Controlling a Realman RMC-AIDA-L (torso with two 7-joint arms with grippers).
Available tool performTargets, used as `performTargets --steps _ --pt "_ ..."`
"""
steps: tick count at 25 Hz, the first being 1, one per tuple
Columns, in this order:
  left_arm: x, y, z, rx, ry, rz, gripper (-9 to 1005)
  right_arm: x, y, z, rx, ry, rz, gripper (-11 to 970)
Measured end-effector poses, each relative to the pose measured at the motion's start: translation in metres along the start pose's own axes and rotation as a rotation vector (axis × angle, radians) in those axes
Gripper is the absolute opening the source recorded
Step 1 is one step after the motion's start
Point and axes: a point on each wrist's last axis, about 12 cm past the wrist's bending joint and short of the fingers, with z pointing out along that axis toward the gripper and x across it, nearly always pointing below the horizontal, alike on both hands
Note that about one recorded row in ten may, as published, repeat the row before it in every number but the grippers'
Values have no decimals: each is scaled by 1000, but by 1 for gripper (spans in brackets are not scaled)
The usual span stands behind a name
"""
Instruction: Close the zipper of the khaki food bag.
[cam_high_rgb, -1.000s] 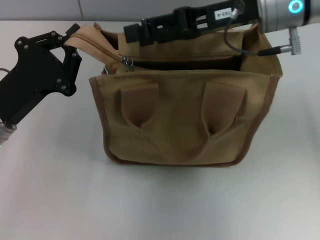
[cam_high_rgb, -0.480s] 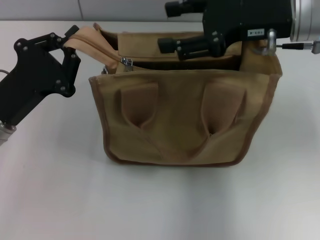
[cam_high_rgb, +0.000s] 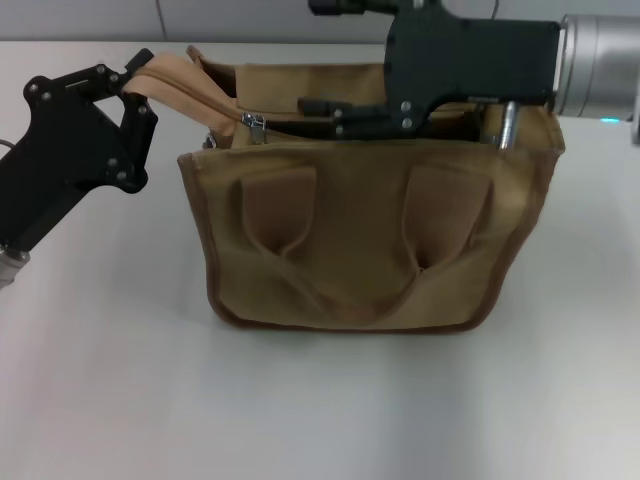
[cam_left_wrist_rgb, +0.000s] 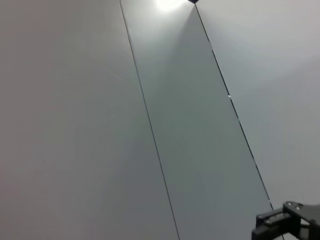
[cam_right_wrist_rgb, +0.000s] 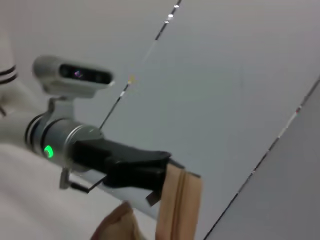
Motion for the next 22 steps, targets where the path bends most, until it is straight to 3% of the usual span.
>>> performTargets --steps 22 --pt "0 1 3 -10 -15 -36 29 0 13 29 -88 50 -247 788"
